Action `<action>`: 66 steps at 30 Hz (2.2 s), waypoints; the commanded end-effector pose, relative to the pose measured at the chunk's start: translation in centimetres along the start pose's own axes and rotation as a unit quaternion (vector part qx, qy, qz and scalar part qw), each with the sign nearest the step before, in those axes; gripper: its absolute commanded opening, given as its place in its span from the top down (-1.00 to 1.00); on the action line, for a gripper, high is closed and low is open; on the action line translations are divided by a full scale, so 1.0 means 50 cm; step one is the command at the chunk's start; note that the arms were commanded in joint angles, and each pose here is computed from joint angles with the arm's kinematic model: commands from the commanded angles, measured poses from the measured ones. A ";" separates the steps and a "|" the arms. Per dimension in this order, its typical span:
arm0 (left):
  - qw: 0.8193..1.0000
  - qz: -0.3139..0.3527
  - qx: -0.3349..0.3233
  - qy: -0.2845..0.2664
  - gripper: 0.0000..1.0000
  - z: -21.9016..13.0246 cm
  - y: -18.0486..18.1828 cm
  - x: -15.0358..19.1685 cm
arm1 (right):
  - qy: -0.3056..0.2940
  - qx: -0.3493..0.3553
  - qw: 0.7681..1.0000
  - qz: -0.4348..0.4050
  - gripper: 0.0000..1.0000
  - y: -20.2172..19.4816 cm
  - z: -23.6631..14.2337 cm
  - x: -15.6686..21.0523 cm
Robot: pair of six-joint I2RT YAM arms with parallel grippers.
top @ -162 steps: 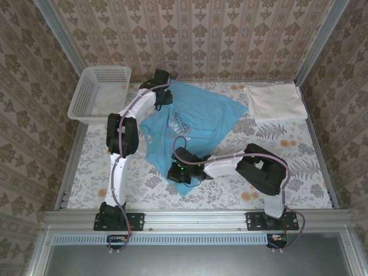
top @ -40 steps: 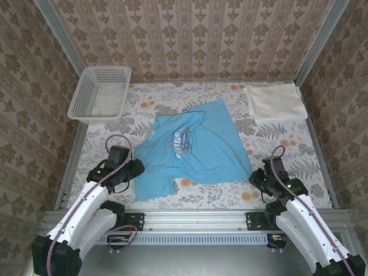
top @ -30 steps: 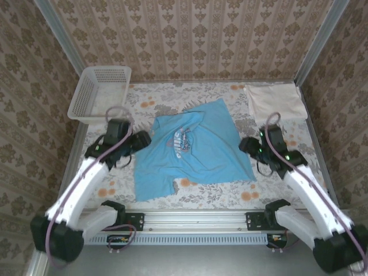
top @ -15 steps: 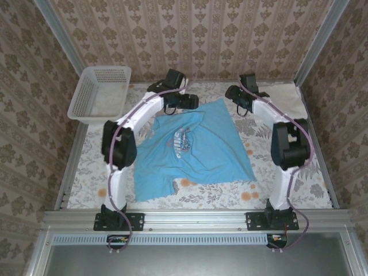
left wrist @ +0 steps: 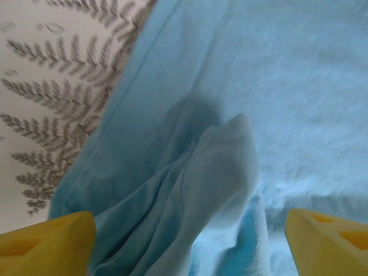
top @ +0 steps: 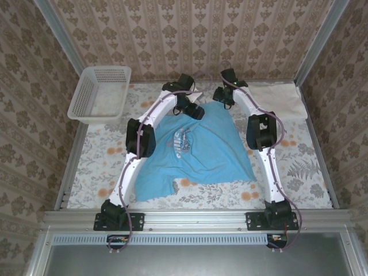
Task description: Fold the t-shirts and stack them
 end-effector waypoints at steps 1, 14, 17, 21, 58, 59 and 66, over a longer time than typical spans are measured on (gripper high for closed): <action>0.999 0.030 0.023 0.003 -0.56 0.004 -0.013 0.000 | 0.032 0.039 0.998 -0.024 -0.02 -0.010 -0.003 0.024; 0.997 0.000 -0.068 -0.044 1.00 -0.060 0.040 -0.004 | 0.030 0.048 0.998 -0.029 1.00 -0.019 -0.015 0.020; 0.990 -0.033 -0.113 -0.082 1.00 -0.113 0.080 0.009 | 0.007 0.036 0.999 -0.020 1.00 -0.024 -0.039 0.006; 0.971 -0.086 -0.184 -0.128 1.00 -0.181 0.144 0.050 | -0.029 0.025 0.999 0.007 1.00 -0.054 -0.083 -0.016; 0.924 -0.346 -0.147 -0.069 -0.16 -0.202 -0.061 0.317 | -0.092 -0.076 0.986 0.114 -0.22 -0.196 -0.363 0.060; 0.930 -0.336 -0.139 -0.053 -0.20 -0.192 -0.083 0.329 | -0.077 -0.071 0.987 0.119 -0.22 -0.205 -0.377 0.093; 0.947 -0.311 -0.082 0.015 -0.39 -0.127 -0.172 0.423 | 0.039 -0.065 0.992 0.103 -0.10 -0.235 -0.406 0.314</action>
Point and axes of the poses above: each hand's point on the last joint's axis, 136 mm out from that joint toward the fingers, its own z axis out along the fingers, its own y axis along the line the jaws close on, x = y × z, the point moved 7 cm from there along -z, back along the fingers, and after that the axes turned 10 degrees about z, right-handed, at the moved point
